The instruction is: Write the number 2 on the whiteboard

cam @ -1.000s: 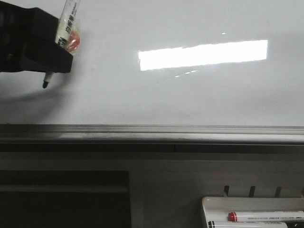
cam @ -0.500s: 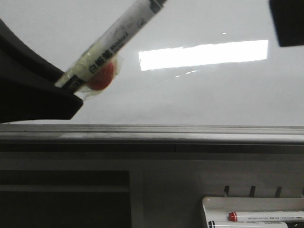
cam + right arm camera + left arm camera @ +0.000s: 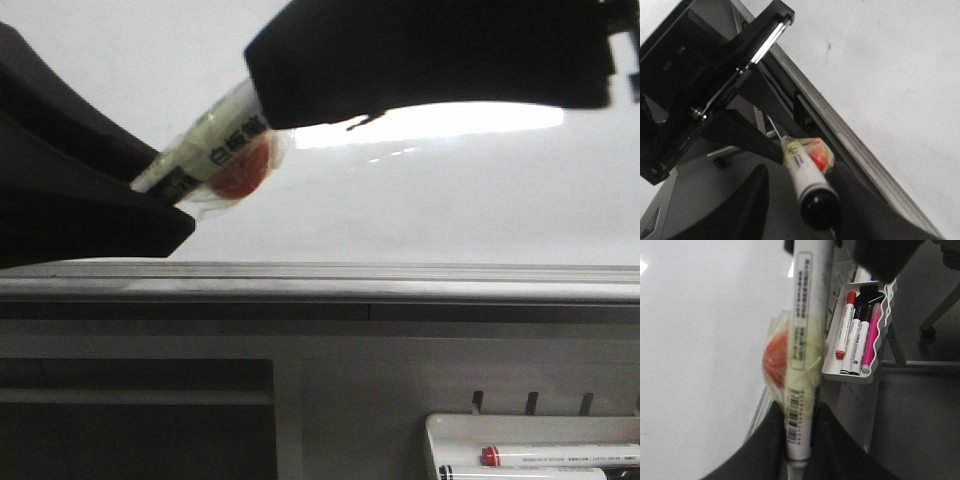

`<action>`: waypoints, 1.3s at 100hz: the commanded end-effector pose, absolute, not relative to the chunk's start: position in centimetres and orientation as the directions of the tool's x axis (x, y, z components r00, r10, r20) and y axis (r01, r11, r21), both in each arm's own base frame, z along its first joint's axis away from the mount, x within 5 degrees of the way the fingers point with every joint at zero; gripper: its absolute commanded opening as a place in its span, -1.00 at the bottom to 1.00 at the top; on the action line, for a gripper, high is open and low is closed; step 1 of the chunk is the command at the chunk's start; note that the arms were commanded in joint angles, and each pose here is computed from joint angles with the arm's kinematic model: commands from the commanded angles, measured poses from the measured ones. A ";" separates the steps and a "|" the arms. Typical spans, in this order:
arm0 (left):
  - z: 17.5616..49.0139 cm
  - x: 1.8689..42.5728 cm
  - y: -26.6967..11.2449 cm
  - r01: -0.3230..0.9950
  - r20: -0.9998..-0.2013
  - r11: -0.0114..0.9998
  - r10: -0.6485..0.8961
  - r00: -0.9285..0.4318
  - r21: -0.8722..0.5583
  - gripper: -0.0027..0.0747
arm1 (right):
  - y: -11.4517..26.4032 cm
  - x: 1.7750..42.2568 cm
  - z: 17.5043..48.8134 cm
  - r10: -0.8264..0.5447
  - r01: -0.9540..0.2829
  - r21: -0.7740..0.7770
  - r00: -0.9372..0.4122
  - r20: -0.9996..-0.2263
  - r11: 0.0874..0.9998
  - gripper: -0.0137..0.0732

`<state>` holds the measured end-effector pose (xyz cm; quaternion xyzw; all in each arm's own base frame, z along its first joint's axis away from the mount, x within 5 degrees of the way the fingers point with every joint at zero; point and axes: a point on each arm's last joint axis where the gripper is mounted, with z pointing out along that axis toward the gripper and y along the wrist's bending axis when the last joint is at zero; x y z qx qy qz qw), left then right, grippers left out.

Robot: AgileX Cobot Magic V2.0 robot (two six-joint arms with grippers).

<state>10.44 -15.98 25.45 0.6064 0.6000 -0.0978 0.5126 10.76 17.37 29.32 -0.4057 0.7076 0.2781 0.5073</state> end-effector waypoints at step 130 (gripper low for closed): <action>33.3 8.6 -9.9 0.713 -0.971 0.686 0.237 -0.034 0.143 -0.98 | 16.7 14.8 33.9 -0.148 -0.746 -0.036 -0.085 -0.985 0.665 -0.85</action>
